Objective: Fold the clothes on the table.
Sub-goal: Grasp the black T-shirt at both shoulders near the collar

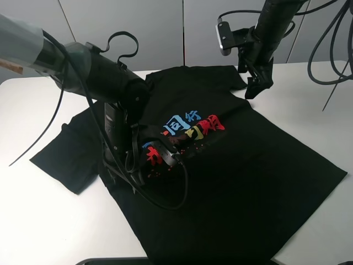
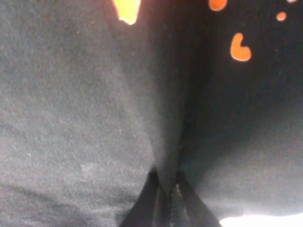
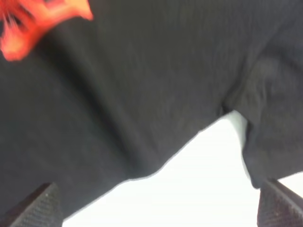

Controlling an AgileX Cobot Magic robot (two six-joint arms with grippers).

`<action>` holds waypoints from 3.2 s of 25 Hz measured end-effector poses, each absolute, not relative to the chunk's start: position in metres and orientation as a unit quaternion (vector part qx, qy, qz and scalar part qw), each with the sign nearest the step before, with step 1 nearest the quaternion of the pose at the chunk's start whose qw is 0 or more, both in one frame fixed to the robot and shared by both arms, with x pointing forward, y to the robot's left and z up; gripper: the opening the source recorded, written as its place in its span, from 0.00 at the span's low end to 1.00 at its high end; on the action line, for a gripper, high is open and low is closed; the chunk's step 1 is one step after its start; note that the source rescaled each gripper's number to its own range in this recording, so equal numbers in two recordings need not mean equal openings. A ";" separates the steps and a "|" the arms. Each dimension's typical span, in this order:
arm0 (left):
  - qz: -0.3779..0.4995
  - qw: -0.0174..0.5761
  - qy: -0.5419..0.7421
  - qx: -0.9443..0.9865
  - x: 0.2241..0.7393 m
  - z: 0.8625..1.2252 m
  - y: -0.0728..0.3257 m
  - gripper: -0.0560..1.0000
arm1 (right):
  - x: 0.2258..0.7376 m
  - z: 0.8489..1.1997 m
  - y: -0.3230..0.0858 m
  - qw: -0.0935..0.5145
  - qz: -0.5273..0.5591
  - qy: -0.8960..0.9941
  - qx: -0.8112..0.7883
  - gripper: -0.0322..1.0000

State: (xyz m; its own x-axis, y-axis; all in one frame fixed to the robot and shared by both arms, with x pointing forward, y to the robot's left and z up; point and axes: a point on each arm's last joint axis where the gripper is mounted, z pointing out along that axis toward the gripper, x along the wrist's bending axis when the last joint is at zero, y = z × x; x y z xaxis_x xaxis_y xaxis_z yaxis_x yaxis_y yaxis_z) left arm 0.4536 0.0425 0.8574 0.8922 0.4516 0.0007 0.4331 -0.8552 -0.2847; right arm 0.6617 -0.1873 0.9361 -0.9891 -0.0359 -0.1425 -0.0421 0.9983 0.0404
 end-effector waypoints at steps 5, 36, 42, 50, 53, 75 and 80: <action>0.032 0.146 -0.227 -0.962 0.454 0.857 0.044 0.07 | 0.664 0.902 -0.191 0.046 -0.007 0.997 -0.056 0.84; 0.032 0.154 -0.224 -0.962 0.453 0.856 0.045 0.07 | 0.677 0.886 -0.184 0.105 -0.002 0.985 -0.137 0.80; 0.032 0.154 -0.224 -0.962 0.454 0.856 0.045 0.07 | 0.670 0.890 -0.161 0.103 0.012 0.970 -0.222 0.80; 0.027 0.156 -0.217 -0.963 0.454 0.856 0.045 0.07 | 0.657 0.878 -0.165 0.063 -0.037 0.957 -0.279 0.80; 0.027 0.158 -0.216 -0.963 0.454 0.856 0.046 0.07 | 0.651 0.870 -0.170 0.052 -0.053 0.953 -0.294 0.80; 0.024 0.164 -0.211 -0.963 0.454 0.856 0.047 0.07 | 0.657 0.868 -0.170 0.099 -0.071 0.944 -0.308 0.72; 0.024 0.164 -0.210 -0.964 0.455 0.856 0.047 0.07 | 0.654 0.866 -0.171 0.085 -0.070 0.946 -0.305 0.47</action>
